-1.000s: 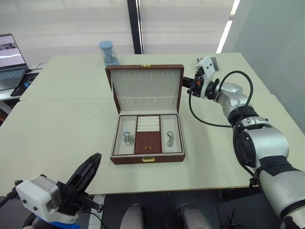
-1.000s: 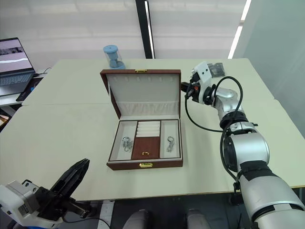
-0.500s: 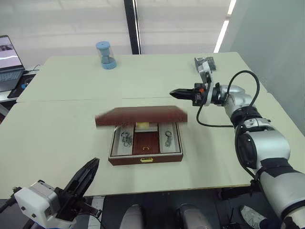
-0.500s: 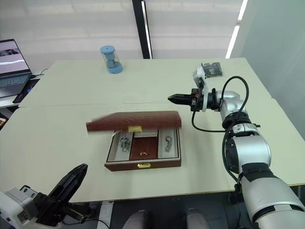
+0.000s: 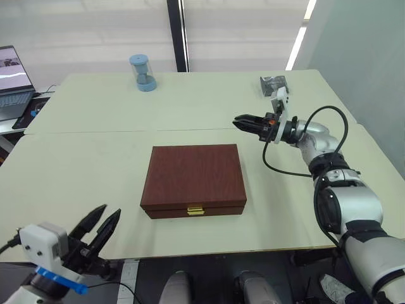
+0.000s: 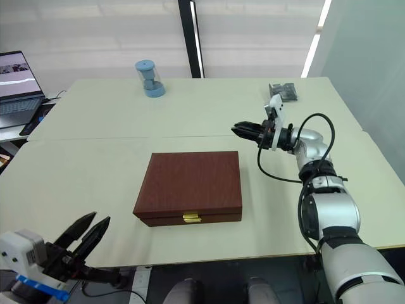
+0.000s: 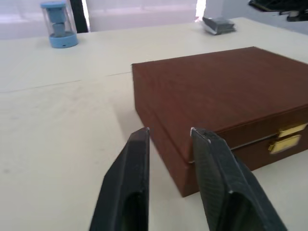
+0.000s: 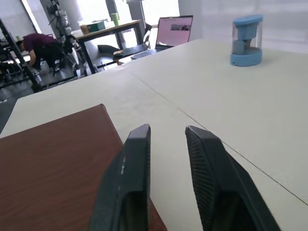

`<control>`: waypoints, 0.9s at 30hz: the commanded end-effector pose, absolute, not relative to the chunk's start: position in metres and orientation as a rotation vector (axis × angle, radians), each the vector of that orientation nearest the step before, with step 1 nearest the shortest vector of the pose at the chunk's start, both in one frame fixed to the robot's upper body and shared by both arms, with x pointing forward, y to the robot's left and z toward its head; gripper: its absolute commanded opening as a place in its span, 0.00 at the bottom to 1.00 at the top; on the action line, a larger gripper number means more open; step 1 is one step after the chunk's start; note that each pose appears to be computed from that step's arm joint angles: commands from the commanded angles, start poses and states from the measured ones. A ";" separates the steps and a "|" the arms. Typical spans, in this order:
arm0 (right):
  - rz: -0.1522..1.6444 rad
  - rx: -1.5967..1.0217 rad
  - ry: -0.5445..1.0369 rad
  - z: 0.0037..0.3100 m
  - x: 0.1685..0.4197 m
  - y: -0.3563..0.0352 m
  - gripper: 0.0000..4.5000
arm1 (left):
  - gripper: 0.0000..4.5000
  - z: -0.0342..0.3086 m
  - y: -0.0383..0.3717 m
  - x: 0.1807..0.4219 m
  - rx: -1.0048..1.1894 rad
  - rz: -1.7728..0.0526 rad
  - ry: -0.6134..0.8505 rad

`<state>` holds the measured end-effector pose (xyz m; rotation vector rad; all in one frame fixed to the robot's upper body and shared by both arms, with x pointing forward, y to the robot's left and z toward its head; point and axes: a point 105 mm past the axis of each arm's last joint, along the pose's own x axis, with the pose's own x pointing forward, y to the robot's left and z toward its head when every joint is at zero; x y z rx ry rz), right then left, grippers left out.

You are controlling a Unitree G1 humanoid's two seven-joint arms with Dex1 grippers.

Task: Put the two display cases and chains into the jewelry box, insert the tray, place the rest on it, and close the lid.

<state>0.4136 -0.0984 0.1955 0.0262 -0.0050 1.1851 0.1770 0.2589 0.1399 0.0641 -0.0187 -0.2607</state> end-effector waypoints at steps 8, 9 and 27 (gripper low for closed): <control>0.951 -0.048 -0.115 0.197 0.369 -0.161 1.00 | 1.00 0.135 0.326 0.220 -0.001 -0.121 0.066; 0.934 -0.067 -0.097 0.193 0.363 -0.168 1.00 | 1.00 0.134 0.333 0.226 -0.008 -0.118 0.085; 0.683 -0.304 0.168 0.137 0.298 -0.274 1.00 | 1.00 0.152 0.374 0.273 0.167 -0.270 0.234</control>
